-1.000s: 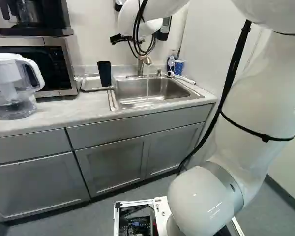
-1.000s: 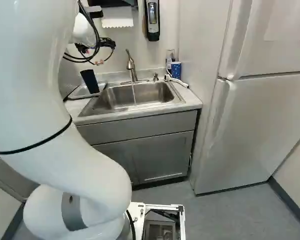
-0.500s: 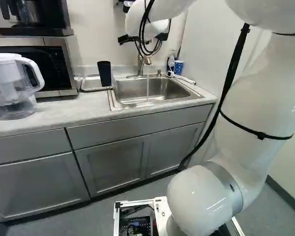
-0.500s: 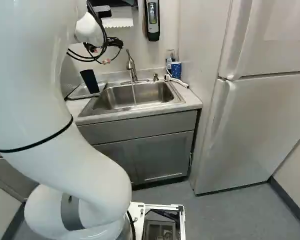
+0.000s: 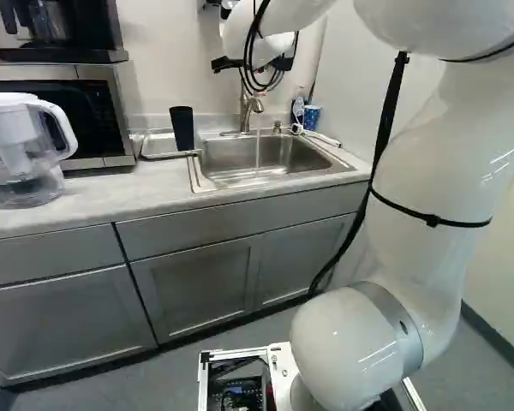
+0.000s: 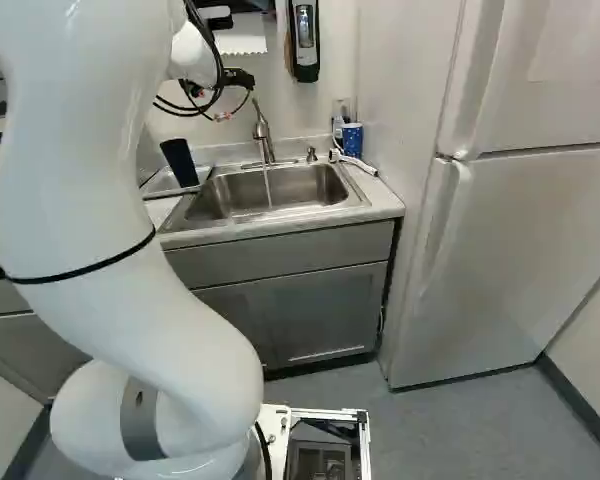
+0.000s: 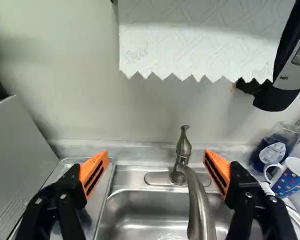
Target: Rinse the cup and place it in the tray
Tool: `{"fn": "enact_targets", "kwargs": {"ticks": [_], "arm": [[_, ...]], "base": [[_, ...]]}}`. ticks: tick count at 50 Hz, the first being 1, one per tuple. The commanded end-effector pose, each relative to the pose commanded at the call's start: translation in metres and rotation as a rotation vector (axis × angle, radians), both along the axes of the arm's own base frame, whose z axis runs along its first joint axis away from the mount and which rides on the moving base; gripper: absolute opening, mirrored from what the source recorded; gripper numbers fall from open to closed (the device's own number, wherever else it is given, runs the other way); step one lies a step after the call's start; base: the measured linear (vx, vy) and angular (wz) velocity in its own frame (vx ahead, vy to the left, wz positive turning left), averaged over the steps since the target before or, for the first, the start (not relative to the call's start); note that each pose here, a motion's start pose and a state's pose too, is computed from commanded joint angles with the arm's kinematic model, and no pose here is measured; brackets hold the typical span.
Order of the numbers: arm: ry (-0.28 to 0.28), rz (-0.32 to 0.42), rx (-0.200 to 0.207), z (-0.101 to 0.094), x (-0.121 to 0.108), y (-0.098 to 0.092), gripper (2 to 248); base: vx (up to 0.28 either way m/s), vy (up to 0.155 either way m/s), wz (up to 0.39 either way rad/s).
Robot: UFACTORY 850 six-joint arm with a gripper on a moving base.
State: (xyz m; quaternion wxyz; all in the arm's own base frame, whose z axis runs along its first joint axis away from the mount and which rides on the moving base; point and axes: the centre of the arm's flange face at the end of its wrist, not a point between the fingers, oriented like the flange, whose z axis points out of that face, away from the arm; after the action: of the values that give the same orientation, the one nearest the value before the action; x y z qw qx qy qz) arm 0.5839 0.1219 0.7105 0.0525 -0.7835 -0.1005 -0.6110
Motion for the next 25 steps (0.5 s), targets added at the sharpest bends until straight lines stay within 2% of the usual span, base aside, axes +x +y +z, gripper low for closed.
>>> {"fn": "enact_targets", "kwargs": {"ticks": [25], "arm": [[-0.013,-0.012,0.003,-0.004,0.050,0.002,247]], "base": [[0.000,0.000,0.000]]}}
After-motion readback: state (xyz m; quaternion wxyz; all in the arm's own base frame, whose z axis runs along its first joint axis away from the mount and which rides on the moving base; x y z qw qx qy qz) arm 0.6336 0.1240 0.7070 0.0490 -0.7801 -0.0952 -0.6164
